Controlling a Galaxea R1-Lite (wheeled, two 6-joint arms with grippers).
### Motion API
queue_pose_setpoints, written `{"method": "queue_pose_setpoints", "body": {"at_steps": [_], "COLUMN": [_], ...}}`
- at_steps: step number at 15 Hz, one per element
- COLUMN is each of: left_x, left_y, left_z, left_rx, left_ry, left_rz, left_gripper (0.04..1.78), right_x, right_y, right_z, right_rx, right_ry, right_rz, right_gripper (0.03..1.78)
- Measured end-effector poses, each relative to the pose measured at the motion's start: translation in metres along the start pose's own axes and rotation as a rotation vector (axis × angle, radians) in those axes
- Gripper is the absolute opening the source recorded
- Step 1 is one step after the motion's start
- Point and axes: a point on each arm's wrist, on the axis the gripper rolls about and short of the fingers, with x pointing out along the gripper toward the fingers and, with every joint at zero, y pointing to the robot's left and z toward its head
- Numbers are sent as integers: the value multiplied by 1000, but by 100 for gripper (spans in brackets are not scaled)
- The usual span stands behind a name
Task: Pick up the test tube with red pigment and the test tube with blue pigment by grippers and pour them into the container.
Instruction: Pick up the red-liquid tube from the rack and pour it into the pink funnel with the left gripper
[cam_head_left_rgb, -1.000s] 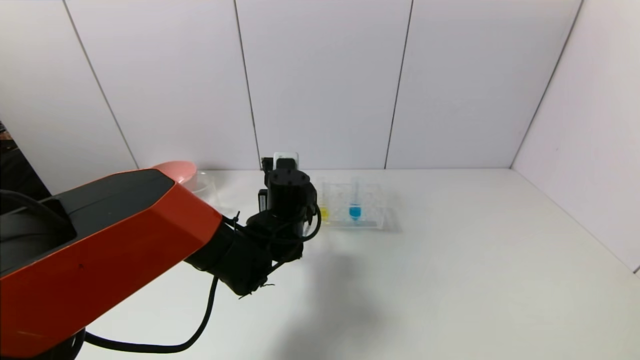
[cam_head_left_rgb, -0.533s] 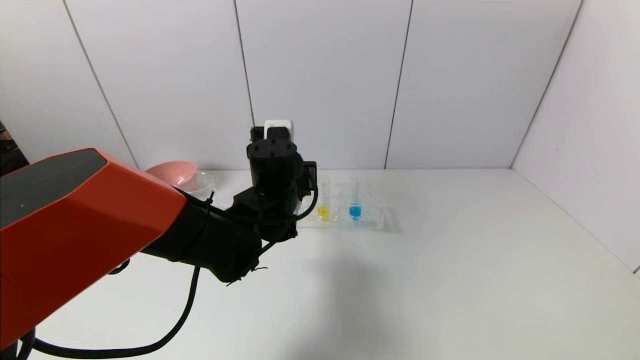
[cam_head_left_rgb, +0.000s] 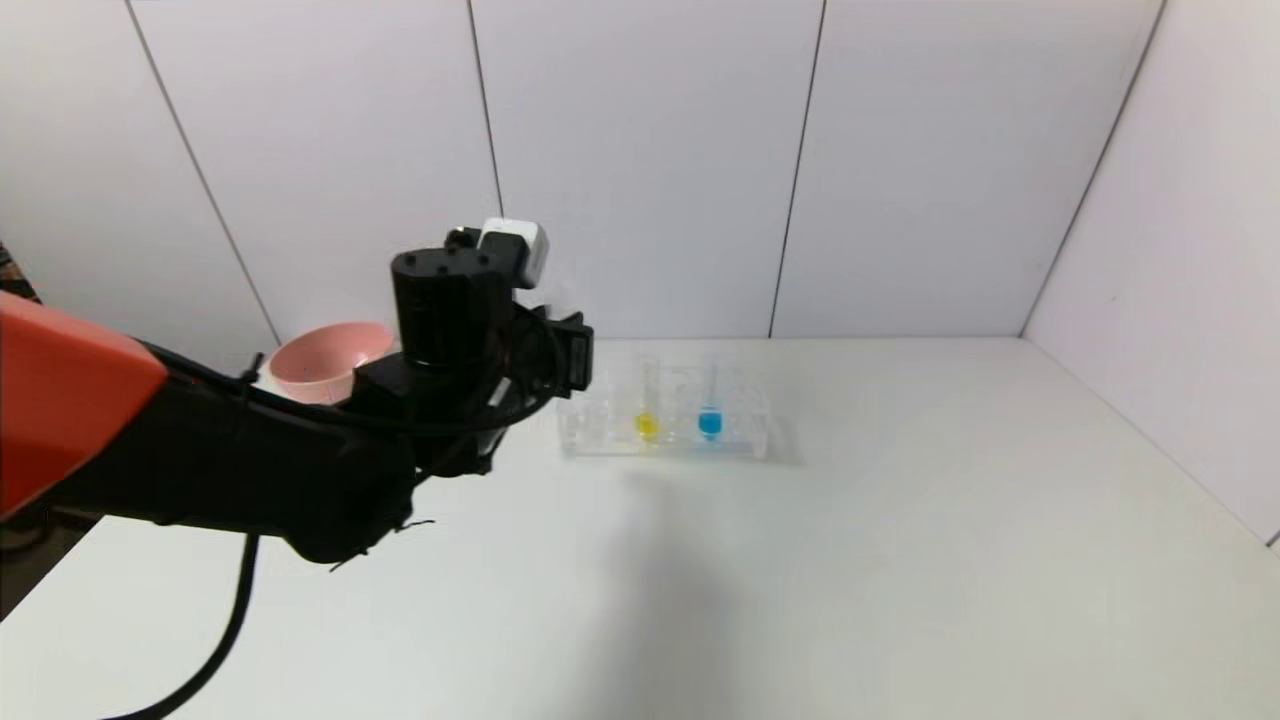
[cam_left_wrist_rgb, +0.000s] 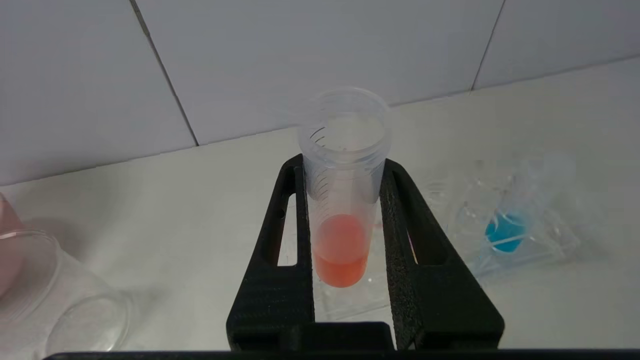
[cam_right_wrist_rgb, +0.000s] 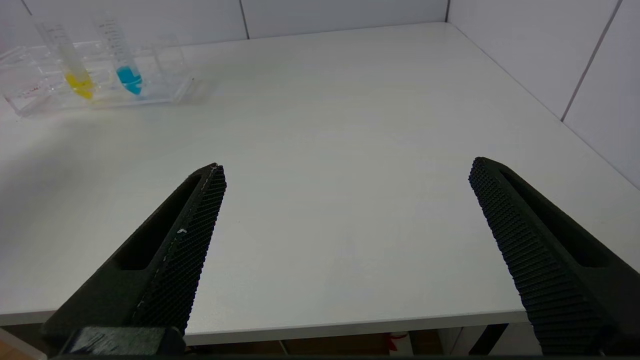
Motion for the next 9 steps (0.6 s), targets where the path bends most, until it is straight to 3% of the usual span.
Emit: {"method": "queue_pose_setpoints", "body": {"at_steps": [2, 9], "left_x": [-10, -66], "left_y": [45, 208], "left_z": [5, 9], "left_rx": [16, -34], "left_ry": [20, 73], "left_rz": [-61, -128], "left_gripper": [43, 43], "right_x": [0, 0], "right_y": [0, 0], "right_z": [0, 0], "right_rx": [0, 0], "right_ry": [0, 0], "right_rz": [0, 0], "right_gripper": [177, 177]}}
